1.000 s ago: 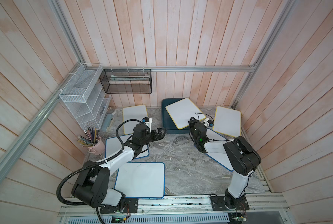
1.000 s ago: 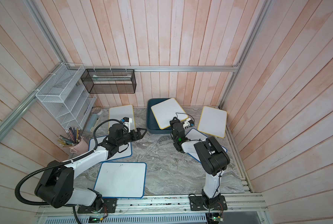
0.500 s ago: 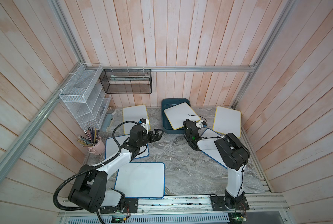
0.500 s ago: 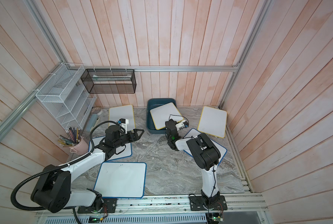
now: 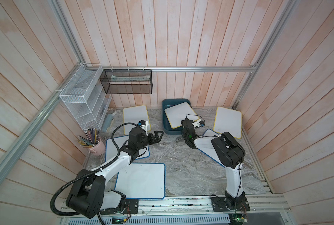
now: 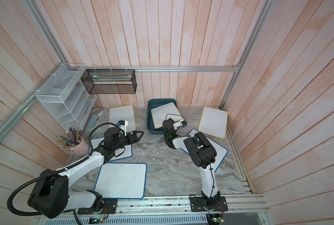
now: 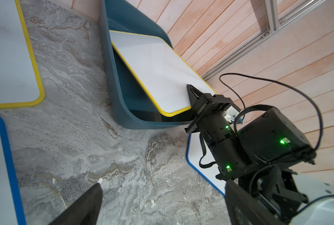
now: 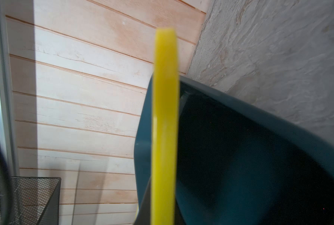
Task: Put the whiteboard into the storage box
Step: Place the whiteboard in the storage box.
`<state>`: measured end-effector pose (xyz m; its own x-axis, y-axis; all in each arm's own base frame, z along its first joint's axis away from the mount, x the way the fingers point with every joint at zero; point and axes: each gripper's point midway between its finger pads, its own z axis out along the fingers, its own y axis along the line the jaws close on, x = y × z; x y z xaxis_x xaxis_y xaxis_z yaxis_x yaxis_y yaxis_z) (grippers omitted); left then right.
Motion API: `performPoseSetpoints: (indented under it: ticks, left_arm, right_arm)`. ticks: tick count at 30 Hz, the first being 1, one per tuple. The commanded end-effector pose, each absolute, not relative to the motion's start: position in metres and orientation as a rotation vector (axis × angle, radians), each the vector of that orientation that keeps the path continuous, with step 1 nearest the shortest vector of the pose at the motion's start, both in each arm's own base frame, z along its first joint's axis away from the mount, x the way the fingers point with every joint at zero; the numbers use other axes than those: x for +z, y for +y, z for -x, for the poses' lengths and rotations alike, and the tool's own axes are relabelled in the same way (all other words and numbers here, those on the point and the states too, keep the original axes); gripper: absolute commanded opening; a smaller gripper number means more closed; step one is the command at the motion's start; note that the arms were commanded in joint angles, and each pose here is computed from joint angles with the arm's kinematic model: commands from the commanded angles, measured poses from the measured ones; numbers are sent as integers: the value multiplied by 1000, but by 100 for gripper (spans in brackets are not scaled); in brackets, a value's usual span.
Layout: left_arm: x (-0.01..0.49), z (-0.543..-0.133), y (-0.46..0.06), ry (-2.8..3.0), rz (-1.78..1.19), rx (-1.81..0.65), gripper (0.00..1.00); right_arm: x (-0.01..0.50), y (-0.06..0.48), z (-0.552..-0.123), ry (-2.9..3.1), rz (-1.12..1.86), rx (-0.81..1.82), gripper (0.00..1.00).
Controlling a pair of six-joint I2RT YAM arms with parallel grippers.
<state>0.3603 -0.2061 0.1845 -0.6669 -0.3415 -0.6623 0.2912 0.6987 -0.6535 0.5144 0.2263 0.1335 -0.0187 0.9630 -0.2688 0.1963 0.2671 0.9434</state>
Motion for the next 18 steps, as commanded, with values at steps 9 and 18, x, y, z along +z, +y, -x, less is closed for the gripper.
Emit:
performPoseSetpoints:
  ticks: [9,18]
  left_arm:
    - [173,-358,-199,2101,42,-935,99]
    - [164,-360,-203,2124,45,-955,99]
  right_arm:
    - [152,239,-522,1437,-1060,891,13]
    - [160,253,-522,1522,-931,881,33]
